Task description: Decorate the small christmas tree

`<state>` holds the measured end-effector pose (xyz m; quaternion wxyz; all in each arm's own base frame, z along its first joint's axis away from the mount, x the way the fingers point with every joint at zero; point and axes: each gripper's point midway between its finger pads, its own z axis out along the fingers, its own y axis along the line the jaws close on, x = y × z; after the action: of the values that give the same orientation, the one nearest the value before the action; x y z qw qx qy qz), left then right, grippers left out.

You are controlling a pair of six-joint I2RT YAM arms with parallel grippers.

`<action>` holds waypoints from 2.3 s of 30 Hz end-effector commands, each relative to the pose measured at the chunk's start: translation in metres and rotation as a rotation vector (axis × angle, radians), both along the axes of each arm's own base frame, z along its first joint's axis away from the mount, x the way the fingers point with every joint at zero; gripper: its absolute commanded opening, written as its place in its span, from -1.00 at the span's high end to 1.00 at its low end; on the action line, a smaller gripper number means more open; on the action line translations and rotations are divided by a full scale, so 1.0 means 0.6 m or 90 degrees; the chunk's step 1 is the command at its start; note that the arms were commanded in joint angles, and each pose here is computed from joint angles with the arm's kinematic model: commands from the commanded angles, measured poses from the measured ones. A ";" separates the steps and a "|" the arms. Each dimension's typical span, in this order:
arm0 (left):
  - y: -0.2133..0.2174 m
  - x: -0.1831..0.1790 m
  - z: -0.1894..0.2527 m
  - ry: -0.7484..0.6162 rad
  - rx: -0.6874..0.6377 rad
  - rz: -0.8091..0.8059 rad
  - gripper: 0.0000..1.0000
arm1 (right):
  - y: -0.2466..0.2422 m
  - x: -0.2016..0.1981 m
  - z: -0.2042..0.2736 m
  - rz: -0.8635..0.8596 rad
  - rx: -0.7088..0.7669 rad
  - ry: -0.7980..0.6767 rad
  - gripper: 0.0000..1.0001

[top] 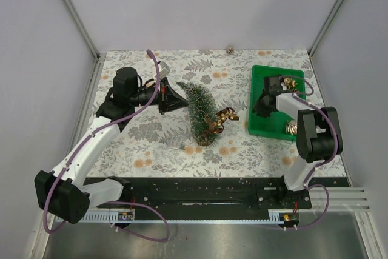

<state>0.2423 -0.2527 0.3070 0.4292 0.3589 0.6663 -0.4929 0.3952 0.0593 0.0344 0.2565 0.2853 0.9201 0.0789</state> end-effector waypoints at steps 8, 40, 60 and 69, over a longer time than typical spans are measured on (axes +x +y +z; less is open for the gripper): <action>-0.002 -0.003 0.038 -0.065 -0.027 -0.004 1.00 | 0.181 -0.022 0.055 0.078 0.102 -0.038 0.30; -0.008 -0.025 0.038 -0.068 -0.036 -0.019 1.00 | -0.161 0.061 0.155 -0.215 -0.150 -0.132 -0.06; -0.008 -0.028 0.026 -0.059 -0.038 -0.021 1.00 | -0.187 0.144 0.068 -0.175 -0.232 -0.054 -0.32; -0.009 -0.029 0.030 -0.057 -0.043 -0.020 1.00 | -0.181 0.151 0.031 -0.163 -0.224 -0.024 -0.21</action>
<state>0.2283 -0.2571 0.3067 0.4362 0.3641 0.6506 -0.5039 0.4764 -0.0431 0.0457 0.3183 0.3484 0.8761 -0.0988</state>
